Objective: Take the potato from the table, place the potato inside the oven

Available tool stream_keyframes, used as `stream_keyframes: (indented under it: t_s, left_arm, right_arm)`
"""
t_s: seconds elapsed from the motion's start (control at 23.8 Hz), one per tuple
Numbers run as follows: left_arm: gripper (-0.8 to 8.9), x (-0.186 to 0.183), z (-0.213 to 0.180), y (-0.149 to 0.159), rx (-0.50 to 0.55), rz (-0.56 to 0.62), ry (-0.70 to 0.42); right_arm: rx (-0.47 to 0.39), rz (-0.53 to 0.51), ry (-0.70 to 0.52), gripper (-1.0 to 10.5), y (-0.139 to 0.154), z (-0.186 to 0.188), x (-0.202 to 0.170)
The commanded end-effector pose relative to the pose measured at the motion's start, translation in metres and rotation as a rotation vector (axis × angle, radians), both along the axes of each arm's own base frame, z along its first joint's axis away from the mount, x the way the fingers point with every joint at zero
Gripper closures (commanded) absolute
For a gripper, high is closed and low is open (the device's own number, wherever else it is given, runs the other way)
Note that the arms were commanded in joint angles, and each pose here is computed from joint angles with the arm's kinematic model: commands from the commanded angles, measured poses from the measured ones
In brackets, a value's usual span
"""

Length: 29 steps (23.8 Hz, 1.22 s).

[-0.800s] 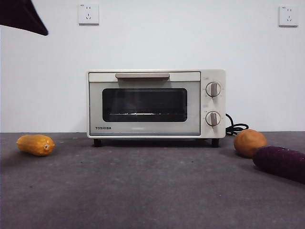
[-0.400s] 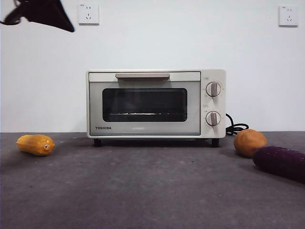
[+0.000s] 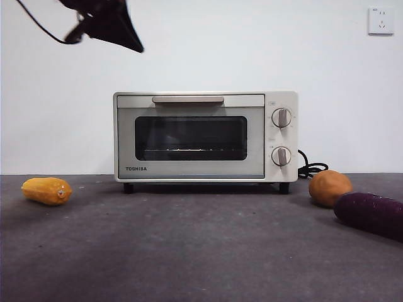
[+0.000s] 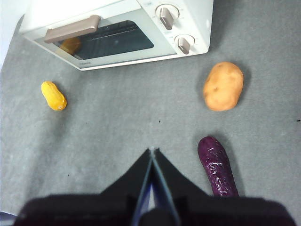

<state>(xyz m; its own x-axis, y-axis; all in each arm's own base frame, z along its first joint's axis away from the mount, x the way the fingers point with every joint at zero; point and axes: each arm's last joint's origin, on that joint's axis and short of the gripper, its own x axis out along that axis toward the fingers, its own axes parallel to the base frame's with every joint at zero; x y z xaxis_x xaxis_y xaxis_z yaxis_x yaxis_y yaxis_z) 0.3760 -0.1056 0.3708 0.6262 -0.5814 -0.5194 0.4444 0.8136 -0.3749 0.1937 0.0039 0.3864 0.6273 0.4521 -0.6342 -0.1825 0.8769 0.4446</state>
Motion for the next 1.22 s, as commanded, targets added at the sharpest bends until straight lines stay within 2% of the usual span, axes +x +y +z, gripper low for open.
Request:
stream_keyframes:
  t_s: [0.04,0.5,0.92,1.22]
  left_arm:
    - [8.19,0.012,-0.004,-0.009,0.015,-0.025,-0.003]
    - [8.19,0.051,-0.049,-0.041,0.068,-0.02,0.047]
    - [8.19,0.052,-0.052,-0.044,0.114,0.015,0.031]
    - [8.19,0.052,-0.069,-0.055,0.165,-0.025,0.085]
  right_arm:
    - [-0.008,0.013,-0.004,9.5,0.0,0.001,0.0]
    - [-0.023,0.028,-0.009,9.5,0.0,0.0,0.0]
    - [-0.023,0.028,-0.01,9.5,0.0,0.0,0.0]
    - [-0.022,0.028,0.002,9.5,0.0,0.0,-0.001]
